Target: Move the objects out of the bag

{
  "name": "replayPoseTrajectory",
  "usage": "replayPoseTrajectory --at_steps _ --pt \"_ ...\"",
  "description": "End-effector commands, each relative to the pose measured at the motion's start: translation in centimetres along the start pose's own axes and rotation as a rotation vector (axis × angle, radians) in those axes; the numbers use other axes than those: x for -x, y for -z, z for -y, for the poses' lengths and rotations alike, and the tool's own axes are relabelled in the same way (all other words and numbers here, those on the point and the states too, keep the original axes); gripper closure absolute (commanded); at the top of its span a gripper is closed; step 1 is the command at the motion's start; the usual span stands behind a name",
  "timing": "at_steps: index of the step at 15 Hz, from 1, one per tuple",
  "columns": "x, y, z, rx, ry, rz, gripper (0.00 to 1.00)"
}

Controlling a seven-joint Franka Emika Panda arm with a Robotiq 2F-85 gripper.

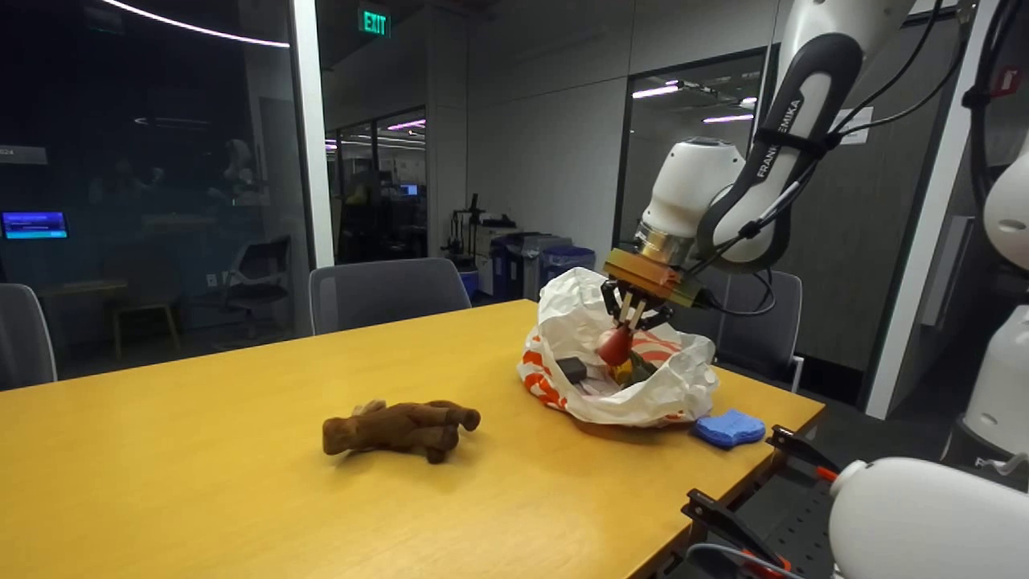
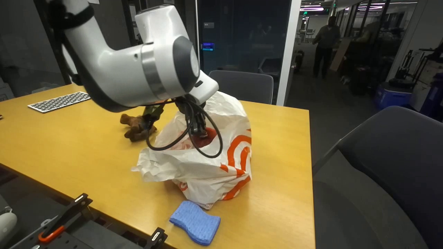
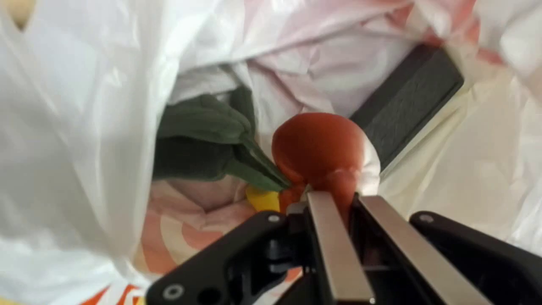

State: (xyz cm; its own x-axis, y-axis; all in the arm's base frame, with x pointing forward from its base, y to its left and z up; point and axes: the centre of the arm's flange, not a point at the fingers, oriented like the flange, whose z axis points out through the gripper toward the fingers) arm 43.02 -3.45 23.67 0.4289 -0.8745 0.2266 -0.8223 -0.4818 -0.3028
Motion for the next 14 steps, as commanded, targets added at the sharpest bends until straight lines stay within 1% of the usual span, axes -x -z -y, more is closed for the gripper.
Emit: replayPoseTrajectory --at_steps 1,3,5,6,9,12,14 --pt "1.3 7.5 -0.2 -0.088 0.076 0.151 0.89" --pt "4.5 7.5 -0.3 -0.122 0.174 0.166 0.90" --pt "6.4 7.6 0.7 -0.150 0.276 0.124 0.90" --pt "6.9 7.9 1.2 -0.152 0.308 0.068 0.91" --pt "6.9 10.0 3.0 -0.158 0.367 -0.005 0.91" --pt "7.4 12.2 4.2 -0.149 0.425 -0.009 0.90" --pt "8.5 12.8 4.8 -0.137 0.463 -0.006 0.90"
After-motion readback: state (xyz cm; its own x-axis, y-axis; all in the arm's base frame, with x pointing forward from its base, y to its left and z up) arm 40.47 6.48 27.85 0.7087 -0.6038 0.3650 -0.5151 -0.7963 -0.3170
